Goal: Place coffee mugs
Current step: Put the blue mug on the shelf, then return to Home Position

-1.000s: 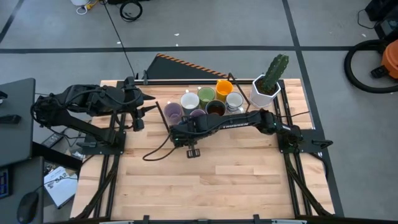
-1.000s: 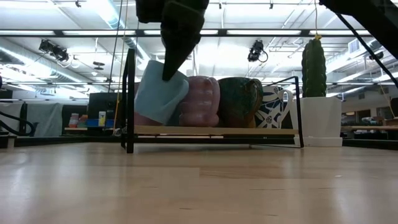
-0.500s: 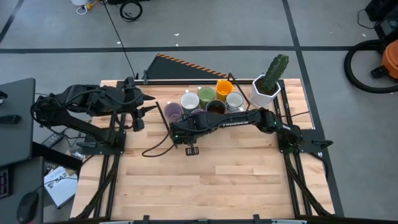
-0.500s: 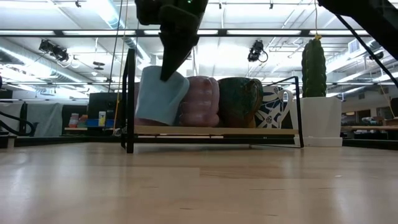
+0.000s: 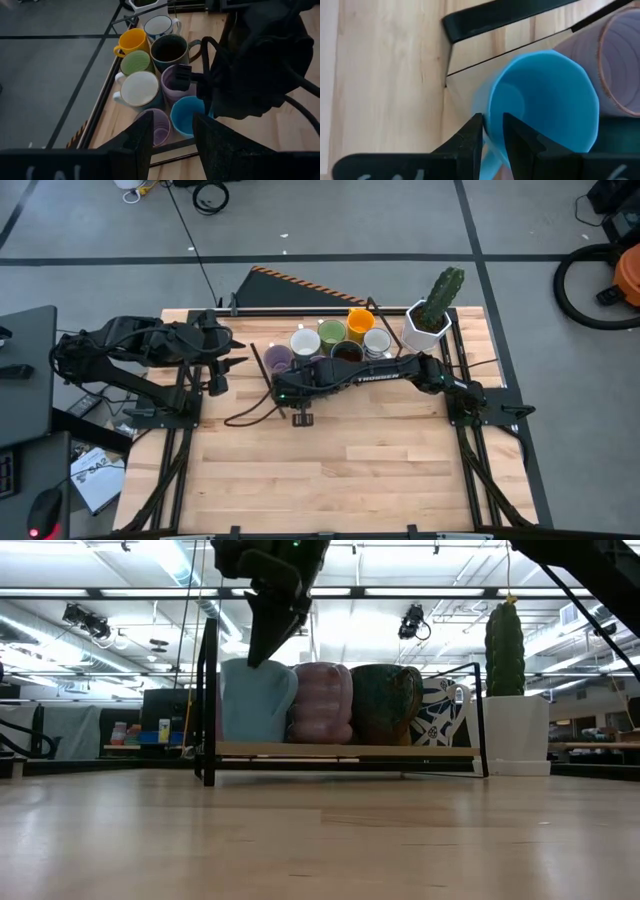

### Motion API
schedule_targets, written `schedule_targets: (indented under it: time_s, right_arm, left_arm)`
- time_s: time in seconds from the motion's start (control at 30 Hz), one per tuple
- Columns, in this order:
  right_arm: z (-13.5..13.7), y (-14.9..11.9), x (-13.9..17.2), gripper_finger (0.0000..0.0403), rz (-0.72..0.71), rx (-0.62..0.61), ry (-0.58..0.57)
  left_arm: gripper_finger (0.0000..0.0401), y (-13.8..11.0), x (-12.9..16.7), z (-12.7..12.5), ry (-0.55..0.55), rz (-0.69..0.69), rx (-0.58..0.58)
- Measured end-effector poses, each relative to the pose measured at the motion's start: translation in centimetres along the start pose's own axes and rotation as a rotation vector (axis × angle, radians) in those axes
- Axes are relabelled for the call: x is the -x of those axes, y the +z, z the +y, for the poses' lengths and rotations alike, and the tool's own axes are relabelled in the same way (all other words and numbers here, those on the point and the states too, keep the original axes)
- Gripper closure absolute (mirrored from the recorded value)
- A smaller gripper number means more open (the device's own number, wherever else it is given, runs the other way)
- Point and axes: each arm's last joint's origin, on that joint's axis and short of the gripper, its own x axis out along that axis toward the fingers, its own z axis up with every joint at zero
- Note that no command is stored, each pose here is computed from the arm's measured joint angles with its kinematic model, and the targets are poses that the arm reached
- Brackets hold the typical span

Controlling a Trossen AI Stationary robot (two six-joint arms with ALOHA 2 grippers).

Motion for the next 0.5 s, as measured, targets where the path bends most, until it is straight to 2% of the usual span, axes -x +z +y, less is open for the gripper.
schedule_targets:
  time_s: [0.2,0.3,0.5]
  right_arm:
    - [0.0,0.1,0.0,0.0321,-0.010,-0.031,-0.015]
    - [0.0,0.0,0.5,0.0321,0.004,-0.007,0.025]
    - [0.1,0.4,5.5,0.0321,-0.104,0.024,0.047]
  left_arm:
    - [0.0259,0.0,0.0,0.0,0.000,0.000,0.003]
    - [0.0259,0.0,0.0,0.0,-0.005,0.002,0.002]
    - [0.0259,-0.4,0.9,0.1,-0.101,-0.010,-0.010]
